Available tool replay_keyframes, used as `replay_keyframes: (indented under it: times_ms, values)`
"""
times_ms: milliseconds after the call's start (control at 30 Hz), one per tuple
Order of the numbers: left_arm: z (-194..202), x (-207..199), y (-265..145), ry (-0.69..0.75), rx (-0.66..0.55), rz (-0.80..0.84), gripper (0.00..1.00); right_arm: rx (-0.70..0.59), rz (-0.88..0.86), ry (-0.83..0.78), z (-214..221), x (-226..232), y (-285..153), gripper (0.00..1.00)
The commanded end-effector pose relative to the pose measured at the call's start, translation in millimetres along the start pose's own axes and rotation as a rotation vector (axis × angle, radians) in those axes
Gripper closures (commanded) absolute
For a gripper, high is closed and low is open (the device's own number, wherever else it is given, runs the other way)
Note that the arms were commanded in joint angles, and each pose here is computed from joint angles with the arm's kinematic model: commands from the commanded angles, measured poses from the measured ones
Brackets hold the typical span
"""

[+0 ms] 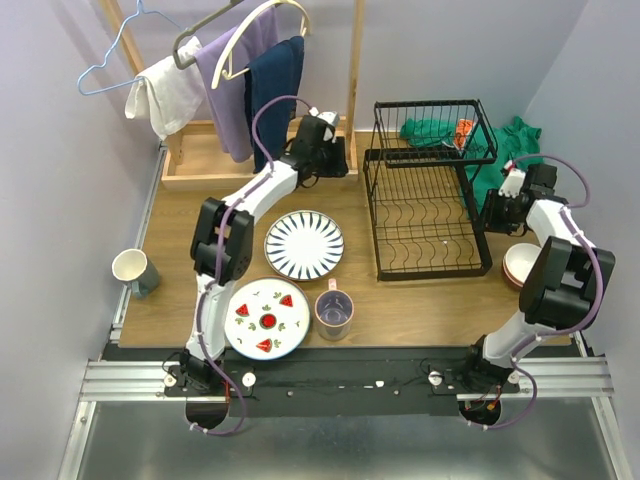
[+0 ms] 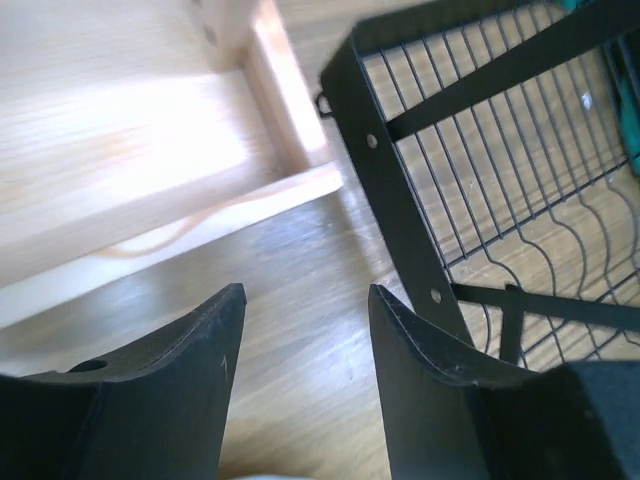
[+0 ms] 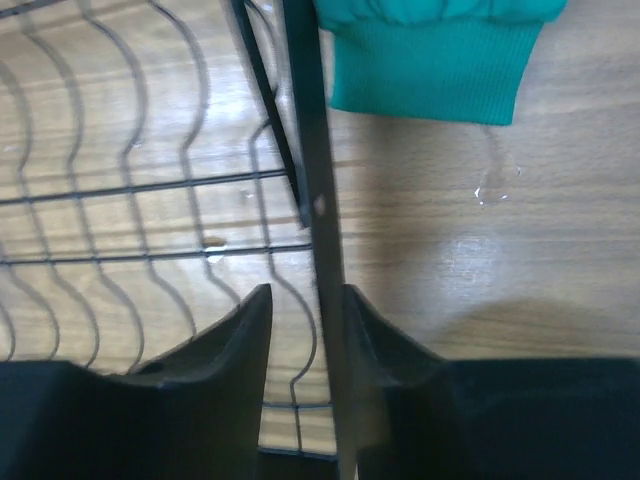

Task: Load the mixed dishes into the dish rack

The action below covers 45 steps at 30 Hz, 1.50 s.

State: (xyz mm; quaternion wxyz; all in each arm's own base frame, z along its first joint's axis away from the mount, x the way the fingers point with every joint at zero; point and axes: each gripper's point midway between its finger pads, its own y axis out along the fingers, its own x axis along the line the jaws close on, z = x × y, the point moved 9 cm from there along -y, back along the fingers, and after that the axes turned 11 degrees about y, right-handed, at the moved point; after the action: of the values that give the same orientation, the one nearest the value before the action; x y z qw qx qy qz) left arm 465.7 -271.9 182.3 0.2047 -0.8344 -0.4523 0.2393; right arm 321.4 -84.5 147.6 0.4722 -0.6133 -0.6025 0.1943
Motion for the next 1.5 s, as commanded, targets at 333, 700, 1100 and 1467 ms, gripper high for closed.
replay_keyframes:
  times_ms: [333,700,1100,1467]
  values:
    - [47.4,-6.6,-150.0,0.279,0.056,0.085,0.38,-0.091,-0.055,-0.046,20.4,32.0,-77.2,0.36]
    - [115.0,-30.5,-268.5,0.774,0.088,0.537,0.39,-0.140,-0.025,-0.144,45.7,40.8,-122.3,0.32]
    - [151.4,-48.2,-315.0,0.849,0.120,0.632,0.41,-0.140,-0.150,-0.185,52.5,51.9,-127.0,0.32]
    - [134.5,-80.3,-294.0,0.856,0.192,0.646,0.41,-0.174,-0.229,-0.242,54.3,61.9,-139.7,0.32]
